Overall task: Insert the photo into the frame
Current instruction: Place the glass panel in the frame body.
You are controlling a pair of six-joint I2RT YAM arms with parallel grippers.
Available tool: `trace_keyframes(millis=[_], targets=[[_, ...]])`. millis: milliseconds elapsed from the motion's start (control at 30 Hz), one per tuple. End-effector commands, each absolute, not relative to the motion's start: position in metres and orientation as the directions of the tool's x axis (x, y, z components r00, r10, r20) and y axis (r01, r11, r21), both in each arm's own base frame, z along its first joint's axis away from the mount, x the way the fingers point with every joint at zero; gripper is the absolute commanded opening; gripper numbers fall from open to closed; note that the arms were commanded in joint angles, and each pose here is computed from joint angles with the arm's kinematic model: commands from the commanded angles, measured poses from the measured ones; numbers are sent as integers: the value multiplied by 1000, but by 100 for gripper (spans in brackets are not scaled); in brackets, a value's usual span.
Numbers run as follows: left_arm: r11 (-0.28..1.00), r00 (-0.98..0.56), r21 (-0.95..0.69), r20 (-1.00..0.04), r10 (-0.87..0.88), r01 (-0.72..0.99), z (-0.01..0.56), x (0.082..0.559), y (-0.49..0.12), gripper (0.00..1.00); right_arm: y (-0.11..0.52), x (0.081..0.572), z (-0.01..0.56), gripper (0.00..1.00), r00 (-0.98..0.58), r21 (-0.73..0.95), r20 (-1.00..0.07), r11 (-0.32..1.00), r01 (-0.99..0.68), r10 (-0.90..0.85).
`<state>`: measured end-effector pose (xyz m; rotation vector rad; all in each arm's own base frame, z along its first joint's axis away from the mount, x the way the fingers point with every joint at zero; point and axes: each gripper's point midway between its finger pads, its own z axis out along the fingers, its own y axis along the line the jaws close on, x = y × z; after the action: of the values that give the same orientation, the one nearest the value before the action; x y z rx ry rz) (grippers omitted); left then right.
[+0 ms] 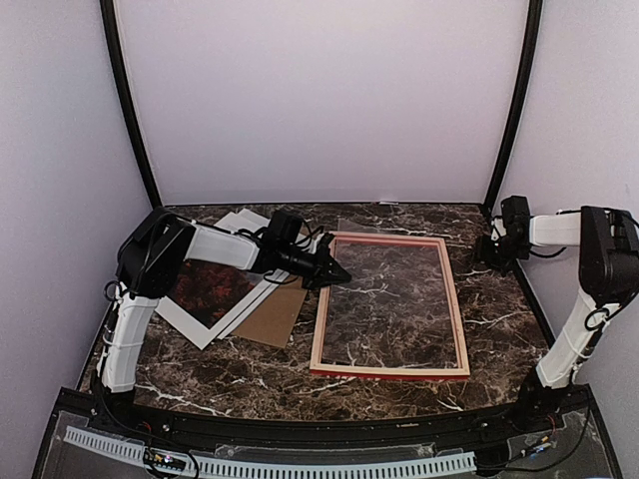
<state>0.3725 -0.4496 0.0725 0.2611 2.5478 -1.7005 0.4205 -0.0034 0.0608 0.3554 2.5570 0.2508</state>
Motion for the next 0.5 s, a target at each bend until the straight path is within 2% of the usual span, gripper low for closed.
trace_keyframes(millis=[0,467], targets=[[319,-976,-924,-177,126,209,99,368,-459,0,1,421,56,59,-827,251,-483,951,183,287],[325,-972,-920,-176,158,219,98,362,-458,0,3,420,50,59,-836,253,-470,951,180,284]])
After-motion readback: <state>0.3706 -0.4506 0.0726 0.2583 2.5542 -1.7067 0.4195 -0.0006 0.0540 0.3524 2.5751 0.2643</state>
